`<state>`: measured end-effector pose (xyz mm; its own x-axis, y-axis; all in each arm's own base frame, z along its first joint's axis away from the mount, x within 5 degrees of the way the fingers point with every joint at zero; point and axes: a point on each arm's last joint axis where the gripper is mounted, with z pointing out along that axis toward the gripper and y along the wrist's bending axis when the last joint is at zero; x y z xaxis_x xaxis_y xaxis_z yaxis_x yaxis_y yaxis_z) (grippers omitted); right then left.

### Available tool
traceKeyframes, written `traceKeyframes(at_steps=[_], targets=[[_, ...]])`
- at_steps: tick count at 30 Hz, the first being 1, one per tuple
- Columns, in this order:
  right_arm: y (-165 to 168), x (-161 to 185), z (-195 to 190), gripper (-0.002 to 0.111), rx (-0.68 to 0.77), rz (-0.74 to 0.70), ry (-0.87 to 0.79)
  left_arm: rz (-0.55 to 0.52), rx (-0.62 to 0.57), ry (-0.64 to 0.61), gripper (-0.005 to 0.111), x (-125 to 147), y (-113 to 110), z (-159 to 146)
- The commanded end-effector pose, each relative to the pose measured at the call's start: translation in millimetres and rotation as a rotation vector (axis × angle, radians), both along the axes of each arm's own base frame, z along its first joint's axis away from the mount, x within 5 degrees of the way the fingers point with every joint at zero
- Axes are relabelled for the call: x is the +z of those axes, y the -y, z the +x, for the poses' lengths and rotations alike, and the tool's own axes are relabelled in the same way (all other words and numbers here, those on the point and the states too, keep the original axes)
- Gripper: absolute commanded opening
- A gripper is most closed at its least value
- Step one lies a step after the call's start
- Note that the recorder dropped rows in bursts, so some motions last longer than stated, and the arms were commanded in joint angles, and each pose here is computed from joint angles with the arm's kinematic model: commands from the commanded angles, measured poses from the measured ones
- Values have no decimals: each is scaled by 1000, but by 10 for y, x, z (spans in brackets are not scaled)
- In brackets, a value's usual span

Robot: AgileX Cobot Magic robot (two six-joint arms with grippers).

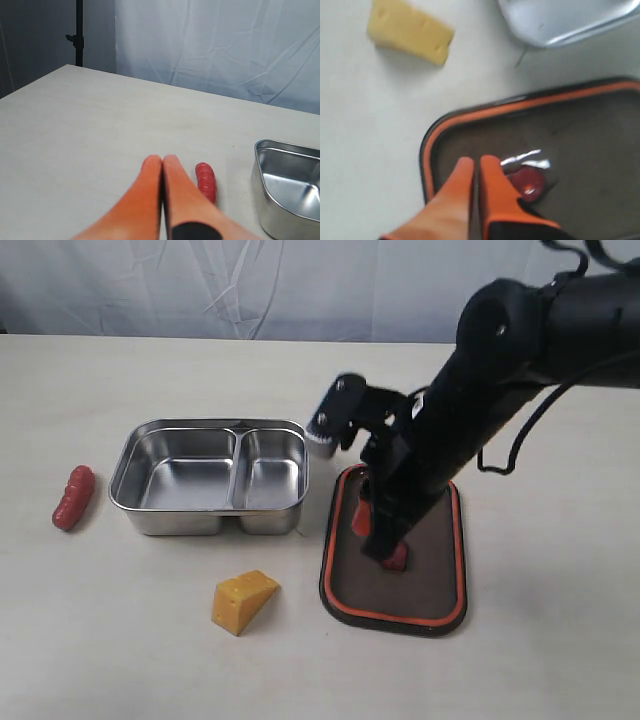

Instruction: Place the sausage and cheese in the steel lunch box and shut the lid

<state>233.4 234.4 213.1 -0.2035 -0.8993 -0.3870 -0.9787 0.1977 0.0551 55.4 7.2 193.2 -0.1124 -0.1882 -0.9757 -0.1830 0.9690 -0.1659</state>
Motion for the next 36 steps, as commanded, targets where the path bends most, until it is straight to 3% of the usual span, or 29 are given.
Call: traceKeyframes(at_steps=[1, 8, 14, 19, 22, 25, 27, 31, 36], targets=[[-40, 353, 90, 0, -73, 116, 131, 6, -7, 4, 0, -6, 3, -2], [-8, 426, 102, 0, -117, 143, 133, 14, -7, 2, 0, -6, 2, -2], [-12, 431, 89, 0, -121, 150, 118, 123, 5, 3, 0, 11, -21, -4], [-19, 447, 92, 0, -144, 168, 113, -71, 45, 237, 0, 190, -41, -3], [39, 452, 157, 0, -179, 177, 115, -299, 83, 390, 0, 283, -82, -25], [160, 452, 265, 0, -229, 175, 120, -410, 112, 467, 0, 324, -118, -44], [261, 452, 347, 0, -267, 173, 123, -481, 111, 471, 0, 315, -119, -42], [437, 455, 473, 0, -342, 180, 114, -505, 79, 474, 0, 470, -88, -55], [555, 462, 556, 0, -399, 195, 109, -374, 14, 196, 0, 992, -34, 220]])
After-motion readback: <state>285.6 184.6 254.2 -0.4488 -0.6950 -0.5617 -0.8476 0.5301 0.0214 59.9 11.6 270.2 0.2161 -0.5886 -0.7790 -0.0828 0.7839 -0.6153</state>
